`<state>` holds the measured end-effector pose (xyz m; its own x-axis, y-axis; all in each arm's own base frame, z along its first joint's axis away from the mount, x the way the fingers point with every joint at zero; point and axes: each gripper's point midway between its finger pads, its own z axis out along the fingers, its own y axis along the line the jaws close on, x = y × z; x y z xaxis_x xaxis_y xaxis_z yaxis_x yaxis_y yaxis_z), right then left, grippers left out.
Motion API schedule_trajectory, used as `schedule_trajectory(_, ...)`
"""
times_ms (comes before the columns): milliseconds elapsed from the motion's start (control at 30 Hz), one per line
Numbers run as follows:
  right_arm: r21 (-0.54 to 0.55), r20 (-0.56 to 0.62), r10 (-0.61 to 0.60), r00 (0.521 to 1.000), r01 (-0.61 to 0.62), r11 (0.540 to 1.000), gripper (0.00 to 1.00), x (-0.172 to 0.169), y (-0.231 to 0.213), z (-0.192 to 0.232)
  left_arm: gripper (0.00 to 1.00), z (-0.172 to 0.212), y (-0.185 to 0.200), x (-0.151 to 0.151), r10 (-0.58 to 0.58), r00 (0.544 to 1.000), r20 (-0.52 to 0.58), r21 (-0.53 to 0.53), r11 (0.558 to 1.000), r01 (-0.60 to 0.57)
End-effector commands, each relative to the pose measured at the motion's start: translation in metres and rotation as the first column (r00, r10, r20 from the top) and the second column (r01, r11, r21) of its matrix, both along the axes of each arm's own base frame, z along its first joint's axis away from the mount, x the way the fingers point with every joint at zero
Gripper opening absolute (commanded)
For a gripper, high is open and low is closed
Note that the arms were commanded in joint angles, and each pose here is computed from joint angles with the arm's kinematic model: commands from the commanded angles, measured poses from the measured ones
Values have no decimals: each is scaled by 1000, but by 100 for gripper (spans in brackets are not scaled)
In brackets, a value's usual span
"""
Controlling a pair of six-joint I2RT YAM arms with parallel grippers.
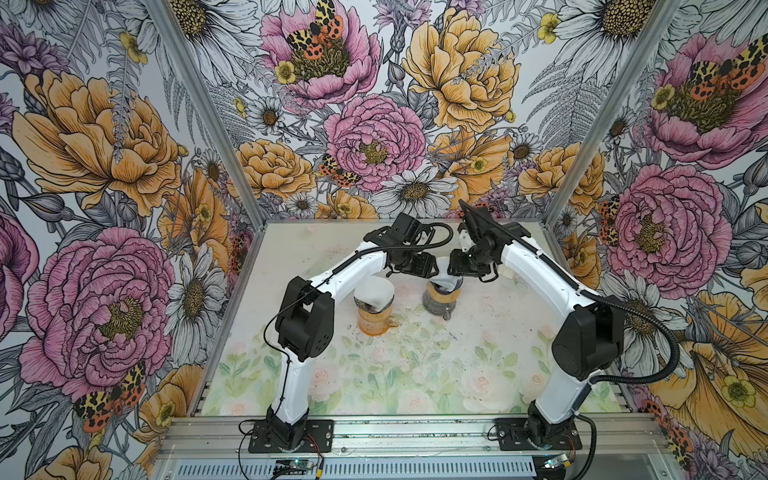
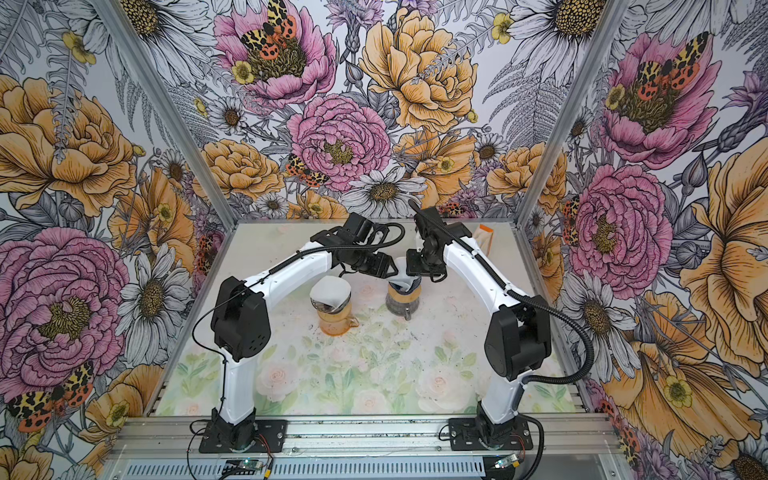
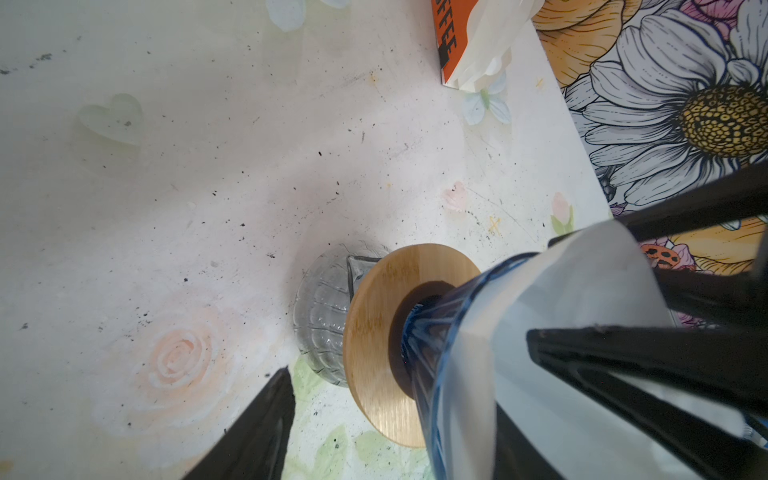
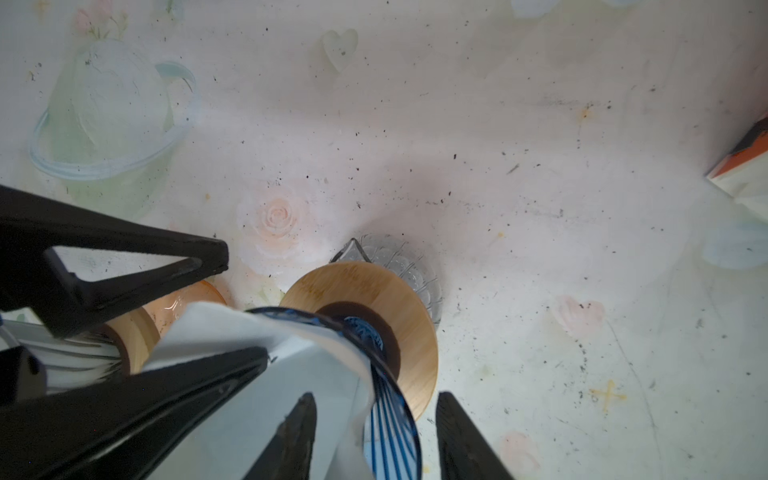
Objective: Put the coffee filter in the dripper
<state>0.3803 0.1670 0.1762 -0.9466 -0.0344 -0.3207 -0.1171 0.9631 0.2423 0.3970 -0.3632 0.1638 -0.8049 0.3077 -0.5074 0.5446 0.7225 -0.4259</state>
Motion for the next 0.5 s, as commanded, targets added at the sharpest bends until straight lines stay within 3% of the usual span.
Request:
schedule_trajectory(0,-48,1,-27,1000,27,998,49,3,-7,-7,62,4,-3,3,-6,1000,26,11,1000,6)
schedule_trajectory(467,-116,-8,-28,1000,27,993,49,1,-18,-12,62,5,-3,4,-8,1000,25,19,1000,7)
